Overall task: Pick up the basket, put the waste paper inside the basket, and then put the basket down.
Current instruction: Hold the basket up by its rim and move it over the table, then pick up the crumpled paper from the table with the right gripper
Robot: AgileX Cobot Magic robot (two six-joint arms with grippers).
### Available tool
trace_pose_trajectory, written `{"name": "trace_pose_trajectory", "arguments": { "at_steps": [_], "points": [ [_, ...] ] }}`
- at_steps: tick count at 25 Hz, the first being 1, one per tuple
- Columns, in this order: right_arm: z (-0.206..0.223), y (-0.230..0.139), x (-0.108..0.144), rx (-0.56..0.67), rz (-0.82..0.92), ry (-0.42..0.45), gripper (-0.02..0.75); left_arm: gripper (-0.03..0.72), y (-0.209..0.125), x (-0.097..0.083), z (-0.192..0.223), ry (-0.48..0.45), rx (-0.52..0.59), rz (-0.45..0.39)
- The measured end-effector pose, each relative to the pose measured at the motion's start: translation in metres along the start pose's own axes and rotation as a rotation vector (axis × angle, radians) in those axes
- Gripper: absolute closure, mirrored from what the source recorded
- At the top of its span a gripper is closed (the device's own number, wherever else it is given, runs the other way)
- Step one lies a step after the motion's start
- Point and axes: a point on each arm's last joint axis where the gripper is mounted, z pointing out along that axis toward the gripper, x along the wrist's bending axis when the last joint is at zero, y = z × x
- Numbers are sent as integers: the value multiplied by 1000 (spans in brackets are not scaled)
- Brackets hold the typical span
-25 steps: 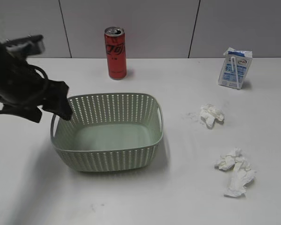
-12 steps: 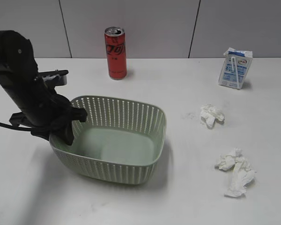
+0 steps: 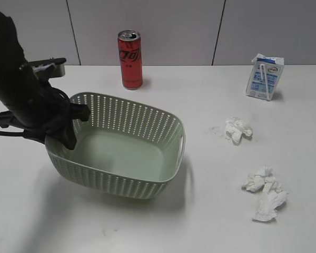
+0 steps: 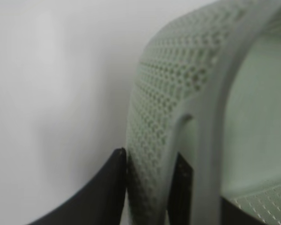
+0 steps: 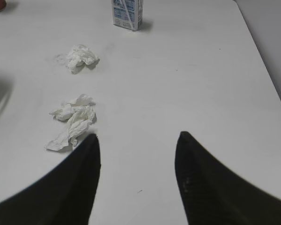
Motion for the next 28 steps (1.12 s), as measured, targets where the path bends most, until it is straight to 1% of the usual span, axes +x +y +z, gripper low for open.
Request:
{"name": "trace_pose_trajectory", "arguments": {
  "at_steps": [3,6,10,12,14,17,20,23,25,28],
  "points": [
    [0,0,0,0,0,0,344,475,-10,-1,-17,-9,-47,-26],
    [0,0,0,0,1,2,344,475,-27,2,-21,-29,-94,-66],
    [0,0,0,-2,0,5,344,475,-53,8,-16,-42,-95,-107],
    [5,2,3,33,-20,24,344,475,-58,9,-14,-44,-85,-117],
    [16,10,5,118,-27,45,344,475,-59,9,-13,-48,-90,-124],
    [49,29,9,279,0,63,344,475,-57,8,-13,-56,-112,-135],
    [93,56,15,385,34,91,337,475,-56,8,-14,-62,-118,-142],
    [146,80,24,457,43,159,284,475,-56,8,-14,-63,-119,-143],
    [189,91,31,528,29,216,256,475,-56,8,-14,-63,-119,-143],
    [248,98,45,625,-13,259,241,475,-56,8,-14,-63,-121,-144]
  ]
}}
